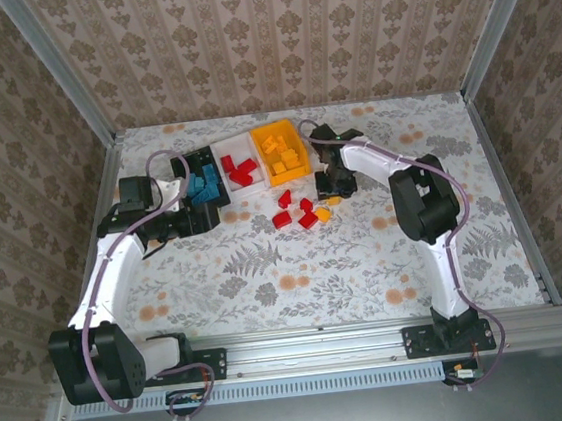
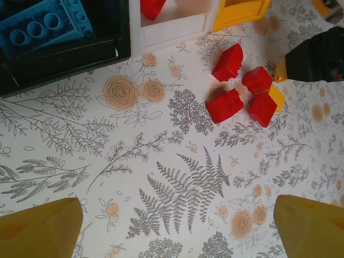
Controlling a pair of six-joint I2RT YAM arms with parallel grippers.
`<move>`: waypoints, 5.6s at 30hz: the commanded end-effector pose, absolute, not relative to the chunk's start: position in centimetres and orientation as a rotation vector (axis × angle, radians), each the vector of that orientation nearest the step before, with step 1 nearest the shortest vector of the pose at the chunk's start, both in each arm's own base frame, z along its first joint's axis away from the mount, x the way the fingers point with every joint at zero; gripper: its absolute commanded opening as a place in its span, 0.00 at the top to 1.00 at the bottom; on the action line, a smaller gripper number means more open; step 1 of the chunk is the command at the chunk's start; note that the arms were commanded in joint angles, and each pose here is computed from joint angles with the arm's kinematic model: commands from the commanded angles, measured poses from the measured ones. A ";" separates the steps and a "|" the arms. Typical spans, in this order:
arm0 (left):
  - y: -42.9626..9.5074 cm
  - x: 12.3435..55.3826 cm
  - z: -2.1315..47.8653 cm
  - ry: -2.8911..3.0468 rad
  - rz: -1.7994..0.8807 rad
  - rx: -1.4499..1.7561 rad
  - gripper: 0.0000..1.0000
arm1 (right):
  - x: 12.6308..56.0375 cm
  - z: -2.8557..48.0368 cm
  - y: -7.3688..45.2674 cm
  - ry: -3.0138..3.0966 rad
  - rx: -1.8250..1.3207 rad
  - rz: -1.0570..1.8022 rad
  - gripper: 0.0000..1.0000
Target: Sort the legos into containers by color
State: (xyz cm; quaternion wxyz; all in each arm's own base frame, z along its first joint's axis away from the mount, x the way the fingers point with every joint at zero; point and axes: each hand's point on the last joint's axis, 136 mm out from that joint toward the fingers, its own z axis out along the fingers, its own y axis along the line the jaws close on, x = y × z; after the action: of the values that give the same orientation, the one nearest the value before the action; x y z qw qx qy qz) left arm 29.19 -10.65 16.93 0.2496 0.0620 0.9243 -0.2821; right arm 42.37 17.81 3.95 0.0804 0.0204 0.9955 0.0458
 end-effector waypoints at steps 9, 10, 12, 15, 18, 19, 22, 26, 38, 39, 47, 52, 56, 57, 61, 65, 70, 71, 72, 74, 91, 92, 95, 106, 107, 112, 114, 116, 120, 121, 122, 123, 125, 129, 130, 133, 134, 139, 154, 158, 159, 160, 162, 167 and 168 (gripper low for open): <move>-11.1 28.7 16.5 2.525 -0.780 0.195 0.06 | 45.5 17.8 20.0 2.720 0.064 0.389 0.64; -11.0 28.7 16.5 2.527 -0.776 0.192 0.06 | 46.1 18.9 20.5 2.689 0.060 0.420 0.65; -11.0 28.7 16.4 2.529 -0.771 0.195 0.06 | 47.3 20.9 21.8 2.607 0.033 0.482 0.65; -11.0 28.7 16.2 2.535 -0.772 0.194 0.06 | 49.6 23.1 23.7 2.456 -0.021 0.501 0.65; -11.0 28.7 16.1 2.541 -0.770 0.194 0.06 | 51.7 23.9 25.5 2.314 -0.078 0.484 0.65; -11.0 28.6 15.9 2.546 -0.768 0.194 0.06 | 52.4 24.1 26.1 2.259 -0.095 0.475 0.65; -11.1 28.5 15.7 2.556 -0.759 0.201 0.06 | 53.6 24.3 27.9 2.124 -0.148 0.420 0.66; -11.0 28.6 15.4 2.567 -0.749 0.201 0.05 | 55.2 23.9 28.8 2.002 -0.129 0.333 0.65; -11.3 28.3 14.4 2.602 -0.721 0.226 0.04 | 59.5 16.2 28.9 2.014 0.000 0.265 0.66; -11.3 28.3 14.4 2.603 -0.722 0.225 0.04 | 59.7 15.7 28.8 2.018 0.007 0.263 0.66; -11.3 28.2 13.7 2.632 -0.697 0.241 0.04 | 60.5 12.3 29.0 2.044 -0.003 0.263 0.66; -11.2 28.2 13.4 2.646 -0.691 0.238 0.04 | 60.8 10.5 29.2 2.054 -0.009 0.266 0.64; -11.2 28.3 13.2 2.655 -0.689 0.240 0.04 | 61.0 10.7 29.3 2.047 -0.010 0.283 0.64; -11.2 28.3 13.1 2.657 -0.689 0.239 0.03 | 61.0 10.5 29.3 2.050 -0.011 0.282 0.64; -11.1 28.3 13.1 2.660 -0.686 0.238 0.04 | 61.1 10.6 29.2 2.051 -0.003 0.283 0.56; -11.1 28.3 13.0 2.663 -0.686 0.237 0.03 | 61.2 10.5 29.1 2.058 0.006 0.272 0.34; -11.1 28.2 13.1 2.660 -0.684 0.242 0.03 | 61.2 10.4 29.0 2.058 0.009 0.265 0.31; -11.1 28.3 13.2 2.657 -0.684 0.243 0.03 | 61.2 10.5 29.1 2.056 0.007 0.265 0.31; -11.1 28.3 13.2 2.656 -0.683 0.243 0.04 | 61.2 10.7 29.1 2.046 -0.003 0.263 0.31; -11.1 28.2 13.3 2.656 -0.681 0.242 0.04 | 61.1 11.7 29.1 2.028 -0.024 0.264 0.30; -10.9 28.1 13.9 2.636 -0.665 0.246 0.04 | 45.9 25.3 24.7 2.591 -0.058 0.537 0.32; -10.9 28.2 13.8 2.637 -0.664 0.246 0.04 | 44.7 24.9 24.2 2.633 -0.082 0.505 0.32; -10.8 28.1 13.7 2.642 -0.657 0.242 0.04 | 41.7 23.6 22.1 2.712 -0.133 0.334 0.31; -10.4 28.2 13.1 2.663 -0.634 0.230 0.03 | 37.3 11.7 20.2 2.942 -0.119 0.216 0.27; -10.4 28.2 13.1 2.664 -0.634 0.229 0.03 | 37.2 10.7 20.3 2.964 -0.123 0.215 0.27; -10.3 28.2 12.9 2.669 -0.632 0.227 0.04 | 37.2 6.8 20.0 3.013 -0.177 0.148 0.32; -10.3 28.3 12.8 2.674 -0.632 0.224 0.03 | 37.4 5.8 20.1 3.019 -0.235 0.129 0.37; -10.2 28.3 12.8 2.676 -0.631 0.221 0.03 | 37.5 5.1 20.1 3.033 -0.298 0.113 0.40; -10.2 28.3 12.7 2.680 -0.633 0.217 0.03 | 37.4 4.4 20.0 3.041 -0.426 0.080 0.42; -10.2 28.3 12.6 2.682 -0.634 0.217 0.03 | 37.5 4.1 19.9 3.042 -0.453 0.068 0.42; -10.2 28.3 12.6 2.680 -0.633 0.217 0.03 | 37.5 4.0 19.8 3.044 -0.473 0.053 0.42; -10.2 28.4 12.6 2.680 -0.633 0.217 0.03 | 37.5 3.8 19.6 3.044 -0.499 0.031 0.42; -10.1 28.4 12.5 2.684 -0.636 0.213 0.03 | 37.6 3.4 19.4 3.047 -0.533 -0.001 0.43; -10.2 28.4 12.6 2.683 -0.639 0.215 0.03 | 37.8 2.8 19.5 3.039 -0.582 -0.019 0.43; -10.2 28.4 12.5 2.684 -0.640 0.214 0.03 | 37.8 2.6 19.7 3.040 -0.587 -0.014 0.43; -10.2 28.4 12.5 2.684 -0.640 0.213 0.03 | 37.9 2.0 20.0 3.045 -0.597 -0.005 0.43; -10.2 28.4 12.5 2.684 -0.640 0.214 0.04 | 37.9 1.9 20.1 3.046 -0.596 0.001 0.42; -10.2 28.3 12.5 2.687 -0.643 0.212 0.04 | 38.1 1.4 20.8 3.044 -0.578 0.054 0.42; -10.2 28.4 12.5 2.687 -0.639 0.211 0.03 | 37.0 1.7 23.8 3.014 -0.474 0.371 0.47; -10.2 28.3 12.4 2.689 -0.639 0.211 0.03 | 36.8 1.5 23.5 3.034 -0.462 0.349 0.45; -10.2 28.3 12.5 2.688 -0.635 0.213 0.03 | 36.8 1.6 23.3 3.034 -0.453 0.337 0.45; -10.1 28.3 12.4 2.690 -0.637 0.212 0.04 | 36.7 1.8 23.1 3.038 -0.444 0.324 0.45; -10.1 28.3 12.5 2.688 -0.634 0.213 0.03 | 36.2 2.0 22.4 3.051 -0.425 0.284 0.45; -10.1 28.4 12.5 2.689 -0.635 0.212 0.03 | 34.9 2.3 21.6 3.020 -0.370 0.343 0.48; -10.2 28.4 12.5 2.688 -0.638 0.213 0.04 | 34.8 2.3 21.8 3.012 -0.375 0.364 0.49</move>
State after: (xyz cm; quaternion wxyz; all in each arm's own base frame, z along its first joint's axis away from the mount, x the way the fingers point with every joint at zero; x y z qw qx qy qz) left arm 28.68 -10.39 12.76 0.1929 0.0692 0.9511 -0.2312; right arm 35.92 22.27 2.07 0.0499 -0.1399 0.9829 0.1088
